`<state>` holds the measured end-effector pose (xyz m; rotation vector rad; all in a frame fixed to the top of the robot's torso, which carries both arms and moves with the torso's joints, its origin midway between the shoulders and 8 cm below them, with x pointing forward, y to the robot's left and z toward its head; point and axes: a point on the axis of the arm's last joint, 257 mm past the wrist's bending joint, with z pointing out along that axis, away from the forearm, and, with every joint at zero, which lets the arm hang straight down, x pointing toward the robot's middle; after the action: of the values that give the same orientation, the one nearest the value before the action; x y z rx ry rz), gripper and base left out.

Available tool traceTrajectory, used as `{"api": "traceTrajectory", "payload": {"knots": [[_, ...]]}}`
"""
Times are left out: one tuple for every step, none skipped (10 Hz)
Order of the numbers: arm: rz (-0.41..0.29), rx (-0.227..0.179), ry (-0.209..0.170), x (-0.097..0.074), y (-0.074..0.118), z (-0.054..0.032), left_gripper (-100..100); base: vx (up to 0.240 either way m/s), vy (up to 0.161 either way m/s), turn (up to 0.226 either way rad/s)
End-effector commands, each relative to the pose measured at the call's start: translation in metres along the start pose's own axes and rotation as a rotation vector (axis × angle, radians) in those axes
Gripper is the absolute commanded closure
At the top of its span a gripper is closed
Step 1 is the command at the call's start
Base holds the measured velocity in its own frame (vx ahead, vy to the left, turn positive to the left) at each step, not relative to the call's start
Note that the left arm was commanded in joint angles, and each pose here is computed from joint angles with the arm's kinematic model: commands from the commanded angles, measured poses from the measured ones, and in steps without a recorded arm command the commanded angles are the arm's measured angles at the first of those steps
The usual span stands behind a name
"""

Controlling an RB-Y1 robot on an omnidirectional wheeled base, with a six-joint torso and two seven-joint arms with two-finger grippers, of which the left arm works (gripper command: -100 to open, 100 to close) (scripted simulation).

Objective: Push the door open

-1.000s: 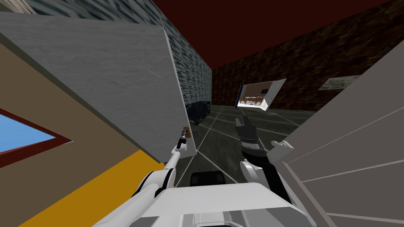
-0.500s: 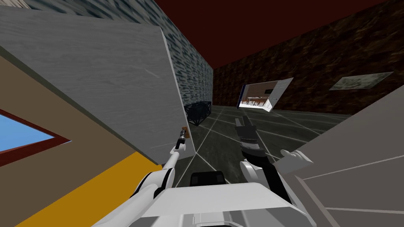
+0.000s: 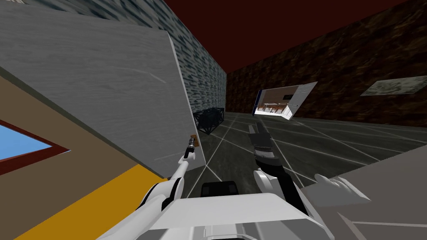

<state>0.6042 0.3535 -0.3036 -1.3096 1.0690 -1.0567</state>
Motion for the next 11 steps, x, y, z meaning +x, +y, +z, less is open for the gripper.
{"api": "traceTrajectory", "payload": {"knots": [[0.003,0.011,-0.02,-0.012,-0.006,0.0017,100,0.17,-0.082,0.057],[0.002,0.011,-0.035,-0.021,-0.006,0.0015,100,0.162,-0.088,0.055],[0.002,0.012,-0.051,-0.03,-0.006,0.0013,100,0.188,-0.117,0.086],[0.002,0.012,-0.066,-0.038,-0.007,0.0009,100,0.193,-0.141,0.092],[0.002,0.013,-0.079,-0.046,-0.007,0.0005,100,0.202,-0.117,0.079],[0.002,0.013,-0.091,-0.053,-0.007,0.0001,100,0.214,-0.103,0.068],[0.001,0.014,-0.103,-0.059,-0.007,-0.0004,100,0.217,-0.08,0.06],[0.003,0.002,-0.098,-0.056,-0.001,-0.0027,100,0.098,-0.024,0.039],[0.002,0.008,-0.122,-0.07,-0.005,-0.0028,100,0.151,-0.039,0.046],[0.002,0.009,-0.133,-0.076,-0.005,-0.0034,100,0.221,-0.066,0.074],[0.002,0.009,-0.144,-0.082,-0.005,-0.0042,100,0.246,-0.068,0.063]]}}
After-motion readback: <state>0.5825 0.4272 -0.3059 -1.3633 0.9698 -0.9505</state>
